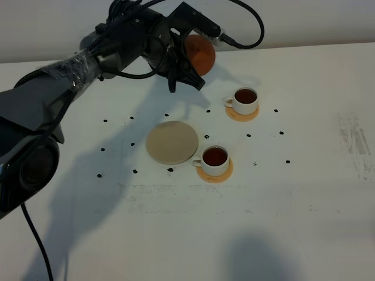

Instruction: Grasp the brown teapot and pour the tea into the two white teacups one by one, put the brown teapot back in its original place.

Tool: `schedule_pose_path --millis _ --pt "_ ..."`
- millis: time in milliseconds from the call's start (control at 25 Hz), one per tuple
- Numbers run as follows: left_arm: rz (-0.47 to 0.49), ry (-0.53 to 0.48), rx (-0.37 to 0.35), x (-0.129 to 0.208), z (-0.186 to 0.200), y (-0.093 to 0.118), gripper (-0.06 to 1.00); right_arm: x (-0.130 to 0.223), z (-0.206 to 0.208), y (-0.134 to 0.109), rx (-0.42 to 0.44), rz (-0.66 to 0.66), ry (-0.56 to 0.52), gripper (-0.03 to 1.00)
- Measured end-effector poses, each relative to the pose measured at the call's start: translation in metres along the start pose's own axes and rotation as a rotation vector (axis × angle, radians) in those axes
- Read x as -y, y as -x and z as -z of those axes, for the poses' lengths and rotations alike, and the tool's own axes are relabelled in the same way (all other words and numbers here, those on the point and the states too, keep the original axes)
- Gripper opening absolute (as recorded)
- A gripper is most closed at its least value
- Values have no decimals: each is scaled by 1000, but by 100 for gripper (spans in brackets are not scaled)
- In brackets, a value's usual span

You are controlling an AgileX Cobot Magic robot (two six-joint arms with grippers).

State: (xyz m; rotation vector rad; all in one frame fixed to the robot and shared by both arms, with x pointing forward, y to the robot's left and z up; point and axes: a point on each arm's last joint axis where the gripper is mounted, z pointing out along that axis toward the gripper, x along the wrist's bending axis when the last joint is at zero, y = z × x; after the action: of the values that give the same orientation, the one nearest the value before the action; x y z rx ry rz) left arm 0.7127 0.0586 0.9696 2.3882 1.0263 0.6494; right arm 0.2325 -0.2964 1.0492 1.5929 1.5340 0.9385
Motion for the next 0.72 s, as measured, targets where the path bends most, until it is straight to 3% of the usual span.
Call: schedule_pose_path --millis 280,720 --pt "104 -41 41 5 -4 5 10 0 0 0 0 0 1 44" --pt "161 -118 83 23 -33 15 10 0 0 0 0 0 1 44"
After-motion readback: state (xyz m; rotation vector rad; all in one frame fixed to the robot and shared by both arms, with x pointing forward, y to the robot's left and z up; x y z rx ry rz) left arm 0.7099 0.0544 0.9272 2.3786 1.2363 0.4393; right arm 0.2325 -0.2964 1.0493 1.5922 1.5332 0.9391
